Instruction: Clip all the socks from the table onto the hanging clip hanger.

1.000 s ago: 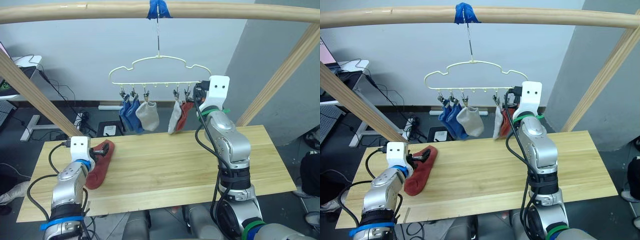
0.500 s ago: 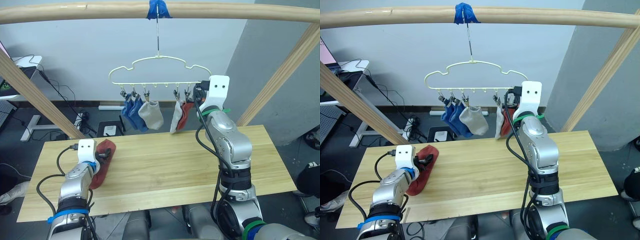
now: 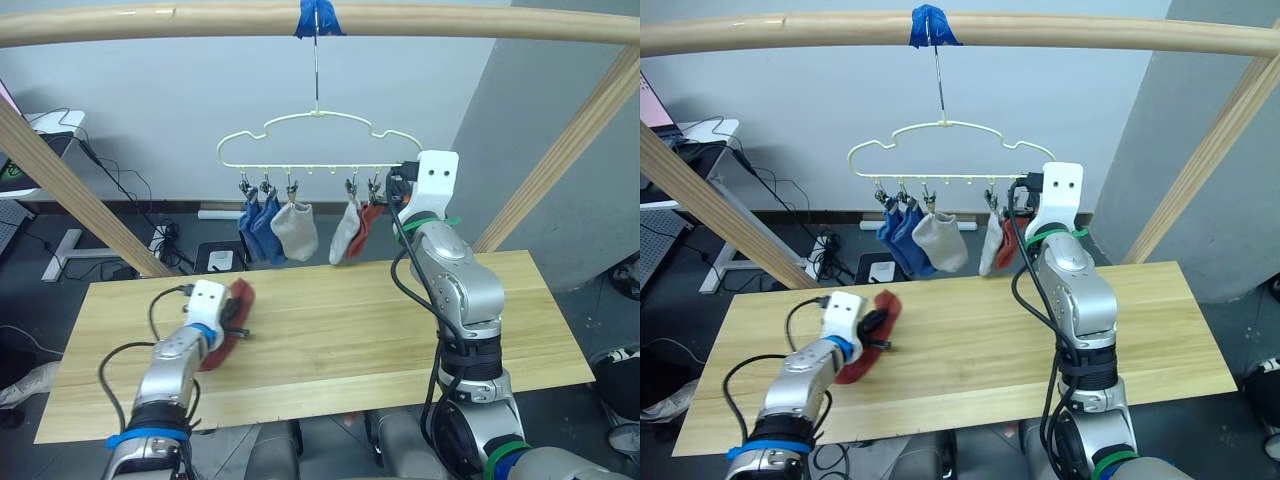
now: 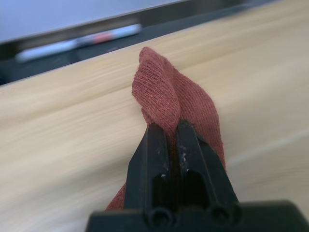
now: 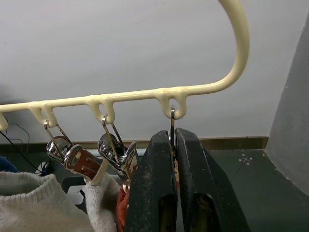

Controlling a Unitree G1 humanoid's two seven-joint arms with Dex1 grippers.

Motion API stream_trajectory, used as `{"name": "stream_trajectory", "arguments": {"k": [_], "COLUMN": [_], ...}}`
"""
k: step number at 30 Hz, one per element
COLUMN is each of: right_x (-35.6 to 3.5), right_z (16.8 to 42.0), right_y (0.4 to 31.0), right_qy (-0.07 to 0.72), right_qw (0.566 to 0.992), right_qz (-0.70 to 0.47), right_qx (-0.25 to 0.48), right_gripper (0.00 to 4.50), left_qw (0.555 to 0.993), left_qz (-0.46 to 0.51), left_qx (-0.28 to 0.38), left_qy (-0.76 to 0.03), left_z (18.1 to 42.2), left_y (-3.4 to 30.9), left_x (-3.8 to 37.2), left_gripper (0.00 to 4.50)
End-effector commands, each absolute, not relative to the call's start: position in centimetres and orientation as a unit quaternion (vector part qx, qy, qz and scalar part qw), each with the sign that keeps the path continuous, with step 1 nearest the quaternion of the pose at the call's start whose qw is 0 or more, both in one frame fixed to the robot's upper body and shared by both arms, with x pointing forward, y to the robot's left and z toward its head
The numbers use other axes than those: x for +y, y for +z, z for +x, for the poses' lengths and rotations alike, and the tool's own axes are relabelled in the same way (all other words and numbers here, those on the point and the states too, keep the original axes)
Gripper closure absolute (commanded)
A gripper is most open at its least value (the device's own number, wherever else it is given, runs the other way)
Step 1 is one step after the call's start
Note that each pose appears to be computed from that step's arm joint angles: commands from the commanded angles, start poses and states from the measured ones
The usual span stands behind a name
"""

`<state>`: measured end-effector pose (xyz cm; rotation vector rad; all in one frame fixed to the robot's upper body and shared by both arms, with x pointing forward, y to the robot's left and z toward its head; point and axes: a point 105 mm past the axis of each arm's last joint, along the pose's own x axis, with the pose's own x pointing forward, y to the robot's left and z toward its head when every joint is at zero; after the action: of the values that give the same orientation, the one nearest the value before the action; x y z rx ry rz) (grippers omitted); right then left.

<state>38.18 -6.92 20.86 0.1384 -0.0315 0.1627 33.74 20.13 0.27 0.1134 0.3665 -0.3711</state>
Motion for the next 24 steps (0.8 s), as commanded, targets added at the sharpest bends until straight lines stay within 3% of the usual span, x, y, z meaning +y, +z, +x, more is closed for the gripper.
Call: {"name": "stream_trajectory", "arguments": {"k": [1, 7, 12, 17, 24], "right_x": [-7.2, -7.4, -7.4, -7.2, -7.3], "right_z": [37.6, 37.5, 37.5, 37.6, 37.5], "right_y": [22.7, 22.8, 22.9, 23.0, 23.0], "right_qy": [0.080, 0.078, 0.079, 0.082, 0.081], "right_qw": [0.993, 0.993, 0.993, 0.993, 0.993], "right_qz": [0.073, 0.071, 0.070, 0.069, 0.068], "right_qx": [-0.051, -0.053, -0.054, -0.055, -0.055], "right_gripper": [4.50, 4.50, 4.50, 4.50, 4.50], "left_qw": [0.944, 0.915, 0.903, 0.912, 0.935], "left_qz": [0.076, 0.064, 0.057, 0.039, 0.013], "left_qx": [0.079, -0.029, -0.078, -0.097, -0.081], "left_qy": [-0.310, -0.397, -0.418, -0.398, -0.345], "left_z": [34.0, 33.5, 33.7, 34.9, 37.1], "left_y": [5.2, 10.7, 12.9, 14.0, 13.7], "left_x": [12.9, 4.8, 0.2, -2.2, -1.9], "left_gripper": [4.48, 4.48, 4.48, 4.48, 4.48]}}
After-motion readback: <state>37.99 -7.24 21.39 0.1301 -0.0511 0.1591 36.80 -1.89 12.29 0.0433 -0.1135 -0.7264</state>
